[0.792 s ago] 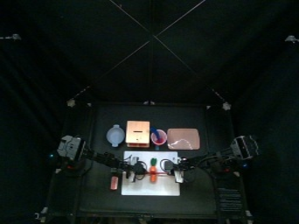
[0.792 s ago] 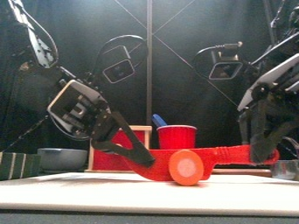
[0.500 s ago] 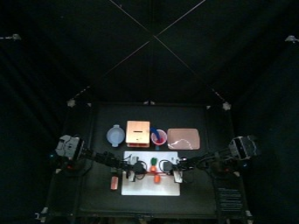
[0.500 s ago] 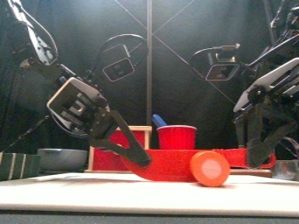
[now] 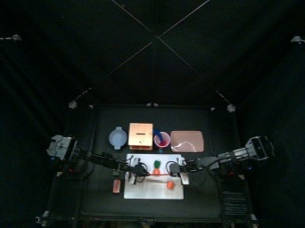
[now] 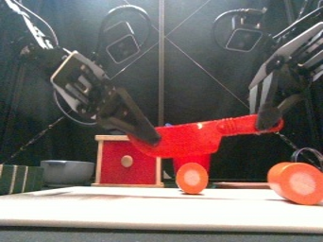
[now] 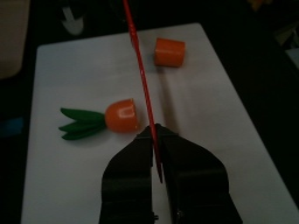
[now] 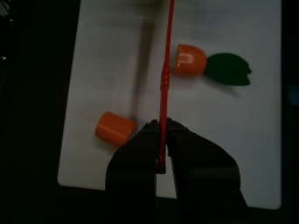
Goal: Place knife back in cup
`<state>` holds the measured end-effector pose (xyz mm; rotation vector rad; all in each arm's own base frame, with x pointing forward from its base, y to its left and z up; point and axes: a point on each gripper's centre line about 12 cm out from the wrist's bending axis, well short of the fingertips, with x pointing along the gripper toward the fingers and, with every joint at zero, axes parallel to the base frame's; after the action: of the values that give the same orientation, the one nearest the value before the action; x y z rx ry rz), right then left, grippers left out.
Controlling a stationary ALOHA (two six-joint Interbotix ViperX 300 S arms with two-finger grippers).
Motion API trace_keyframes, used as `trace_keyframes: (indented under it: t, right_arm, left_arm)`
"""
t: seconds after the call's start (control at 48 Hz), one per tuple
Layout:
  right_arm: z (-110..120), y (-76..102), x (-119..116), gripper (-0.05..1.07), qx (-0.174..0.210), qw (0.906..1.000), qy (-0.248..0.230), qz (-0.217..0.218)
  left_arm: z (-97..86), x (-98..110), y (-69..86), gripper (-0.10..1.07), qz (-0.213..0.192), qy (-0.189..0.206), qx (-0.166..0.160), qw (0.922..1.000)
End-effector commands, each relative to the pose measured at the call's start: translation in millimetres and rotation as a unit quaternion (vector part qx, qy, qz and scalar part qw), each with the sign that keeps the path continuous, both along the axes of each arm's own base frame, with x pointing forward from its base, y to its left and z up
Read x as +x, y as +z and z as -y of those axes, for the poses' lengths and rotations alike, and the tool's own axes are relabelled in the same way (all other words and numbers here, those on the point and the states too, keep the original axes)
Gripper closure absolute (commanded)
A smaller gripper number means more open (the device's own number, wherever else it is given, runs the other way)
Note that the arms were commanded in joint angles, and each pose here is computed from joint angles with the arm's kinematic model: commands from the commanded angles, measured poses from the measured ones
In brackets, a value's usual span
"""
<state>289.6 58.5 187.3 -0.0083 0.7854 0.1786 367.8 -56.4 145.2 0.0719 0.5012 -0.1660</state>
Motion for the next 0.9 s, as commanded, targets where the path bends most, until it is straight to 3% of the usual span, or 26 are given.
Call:
trace_keyframes:
  t: [0.0, 0.312, 0.604, 0.792, 0.875]
  right_arm:
    - [-1, 15.8, -1, 0.62, -0.002, 0.9995, 0.007, 0.029]
    - [10, 28.0, -2, 0.62, -0.017, 0.9984, 0.002, 0.054]
    - [18, 26.3, -2, 0.62, -0.026, 0.9982, -0.007, 0.053]
    - [26, 26.3, -1, 0.62, -0.032, 0.998, -0.017, 0.053]
    - [26, 26.1, -2, 0.62, -0.032, 0.998, -0.017, 0.052]
  left_arm:
    - [-3.7, 0, 17.3, 0.58, 0.025, 0.001, 0.001, 0.9997]
    - [-15.3, -3, 30.4, 0.58, 0.045, 0.011, 0.005, 0.9989]
    - [-28.9, -6, 39.1, 0.58, 0.057, 0.024, 0.011, 0.998]
    - [-39.0, -10, 35.2, 0.58, 0.051, 0.037, 0.013, 0.998]
    - [-37.6, -9, 37.5, 0.58, 0.058, 0.025, 0.024, 0.9977]
